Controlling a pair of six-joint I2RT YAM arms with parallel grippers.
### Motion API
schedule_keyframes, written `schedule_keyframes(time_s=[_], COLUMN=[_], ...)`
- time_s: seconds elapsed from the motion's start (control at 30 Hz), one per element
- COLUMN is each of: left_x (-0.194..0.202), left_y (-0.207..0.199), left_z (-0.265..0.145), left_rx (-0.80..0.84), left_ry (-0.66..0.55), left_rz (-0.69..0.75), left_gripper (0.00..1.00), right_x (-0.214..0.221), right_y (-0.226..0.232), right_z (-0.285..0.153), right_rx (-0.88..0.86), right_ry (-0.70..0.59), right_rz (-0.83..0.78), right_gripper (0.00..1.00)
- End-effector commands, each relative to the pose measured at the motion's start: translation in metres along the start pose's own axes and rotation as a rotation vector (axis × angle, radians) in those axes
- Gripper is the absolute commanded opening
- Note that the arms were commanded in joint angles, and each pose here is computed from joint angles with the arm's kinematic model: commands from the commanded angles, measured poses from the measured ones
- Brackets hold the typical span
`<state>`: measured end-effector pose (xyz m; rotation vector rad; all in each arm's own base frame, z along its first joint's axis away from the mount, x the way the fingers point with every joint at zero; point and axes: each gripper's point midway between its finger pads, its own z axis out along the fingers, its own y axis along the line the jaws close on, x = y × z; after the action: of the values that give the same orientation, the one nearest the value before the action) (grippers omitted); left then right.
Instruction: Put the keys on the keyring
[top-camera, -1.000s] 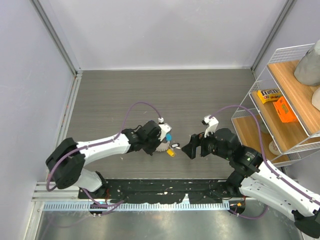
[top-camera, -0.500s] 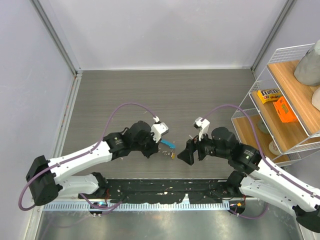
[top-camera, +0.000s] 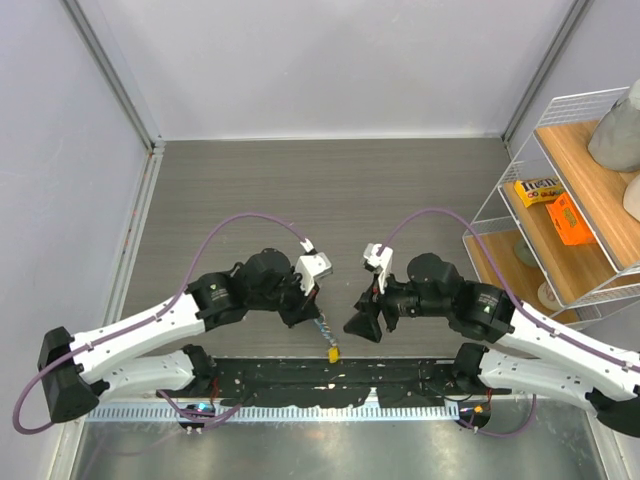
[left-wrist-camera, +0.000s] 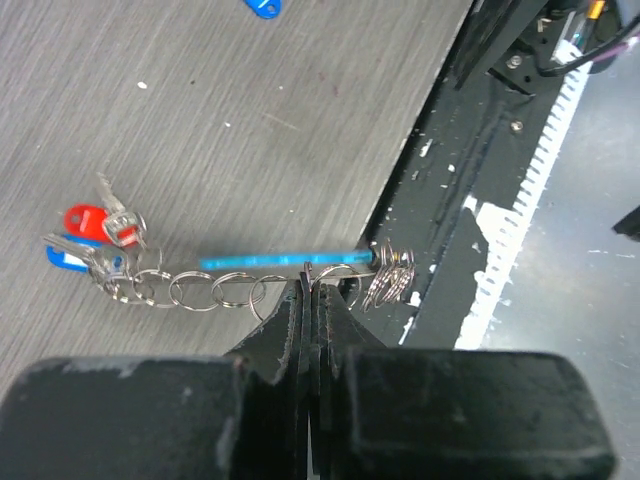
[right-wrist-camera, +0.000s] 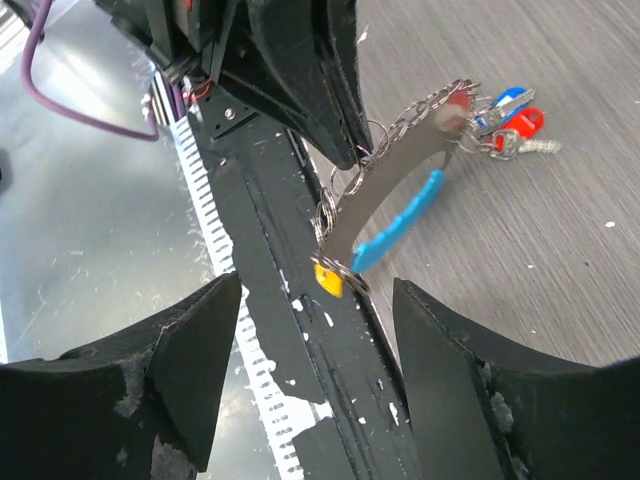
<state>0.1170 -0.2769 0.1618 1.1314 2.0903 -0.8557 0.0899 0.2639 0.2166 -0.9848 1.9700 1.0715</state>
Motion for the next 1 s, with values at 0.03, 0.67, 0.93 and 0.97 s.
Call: schedule_keyframes(time_s=[0.03, 0.67, 0.93, 0.97], left_x=[-0.03, -0.048, -0.055, -0.056], left_y=[-0.031, -0.044, -0.05, -0.051], left_z=[-0.021, -0.039, -0.05, -0.05], left_rx=[0.116, 0.128, 0.141, 0.144], left_ry=[-0.113, -0.191, -0.221, -0.223], left_rz=[-0.014, -0.031, -0.032, -0.032], left_gripper=[0.0, 0.0, 0.0, 0.0], right_x=[-0.032, -0.037, -0.037, -0.038], right_y=[0.026, 0.028, 0.032, 0.032], right_z=[-0.003, 0.015, 0.024, 0.024], right_rx=[-0.068, -0.007, -0.027, -0.029], right_ry=[-0.084, -0.114, -0.111, -0.112], right_rz=[-0.084, -0.02, -0.016, -0.018], right_gripper=[0.67, 0.53, 0.49, 0.5])
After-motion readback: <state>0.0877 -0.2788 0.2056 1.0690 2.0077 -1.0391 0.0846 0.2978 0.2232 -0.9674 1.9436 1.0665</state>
